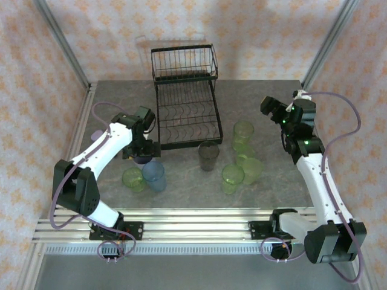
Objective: Load the cups into the dish rack
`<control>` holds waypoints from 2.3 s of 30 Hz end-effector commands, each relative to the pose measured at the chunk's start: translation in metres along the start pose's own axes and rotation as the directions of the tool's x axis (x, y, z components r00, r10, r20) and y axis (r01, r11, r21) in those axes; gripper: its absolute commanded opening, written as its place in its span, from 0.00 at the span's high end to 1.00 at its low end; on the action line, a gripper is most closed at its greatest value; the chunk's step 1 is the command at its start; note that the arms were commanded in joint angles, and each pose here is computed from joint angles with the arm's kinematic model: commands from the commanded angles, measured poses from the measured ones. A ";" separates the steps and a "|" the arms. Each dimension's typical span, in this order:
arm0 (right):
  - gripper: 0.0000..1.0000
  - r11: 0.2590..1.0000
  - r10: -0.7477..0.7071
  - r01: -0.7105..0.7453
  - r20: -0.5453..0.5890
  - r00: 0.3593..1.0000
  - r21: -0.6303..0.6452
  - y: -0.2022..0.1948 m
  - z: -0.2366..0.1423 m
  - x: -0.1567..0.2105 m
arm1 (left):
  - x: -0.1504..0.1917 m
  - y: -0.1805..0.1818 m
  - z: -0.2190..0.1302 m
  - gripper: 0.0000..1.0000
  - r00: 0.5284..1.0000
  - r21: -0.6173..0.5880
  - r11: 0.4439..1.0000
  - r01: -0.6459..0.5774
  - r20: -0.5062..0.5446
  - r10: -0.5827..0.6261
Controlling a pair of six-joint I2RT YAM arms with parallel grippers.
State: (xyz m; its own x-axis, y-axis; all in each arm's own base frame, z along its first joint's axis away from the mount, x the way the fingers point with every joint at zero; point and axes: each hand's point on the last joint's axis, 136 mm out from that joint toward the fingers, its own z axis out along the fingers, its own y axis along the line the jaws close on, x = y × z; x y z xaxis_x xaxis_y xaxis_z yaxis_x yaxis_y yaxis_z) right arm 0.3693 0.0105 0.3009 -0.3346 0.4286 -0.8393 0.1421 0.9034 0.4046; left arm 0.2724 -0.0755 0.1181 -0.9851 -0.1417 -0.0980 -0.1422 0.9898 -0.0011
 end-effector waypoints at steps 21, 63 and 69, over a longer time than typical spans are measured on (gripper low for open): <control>0.01 0.998 0.039 -0.039 0.007 0.999 -0.045 0.011 -0.004 -0.005 | -0.033 0.016 -0.121 0.22 0.945 -0.010 0.999 -0.032 0.324 0.033; 0.00 0.125 0.174 -0.788 -0.769 0.615 -0.602 0.371 -0.002 0.038 | -0.118 -0.083 -0.290 0.29 0.209 0.669 0.442 -0.598 0.662 -0.720; 0.09 0.148 0.115 -0.760 -0.753 0.648 -0.632 0.385 -0.003 0.041 | -0.120 -0.090 -0.286 0.29 0.259 0.687 0.416 -0.596 0.655 -0.710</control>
State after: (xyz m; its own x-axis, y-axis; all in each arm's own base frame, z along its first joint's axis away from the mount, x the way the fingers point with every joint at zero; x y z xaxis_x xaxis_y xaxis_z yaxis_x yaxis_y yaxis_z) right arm 0.4145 0.3689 0.4148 -0.8998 0.4091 -0.1517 -0.2579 -0.2181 0.9412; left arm 0.3844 -0.1465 0.3967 -0.0955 -0.7152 -0.6924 0.5308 0.5519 -0.6432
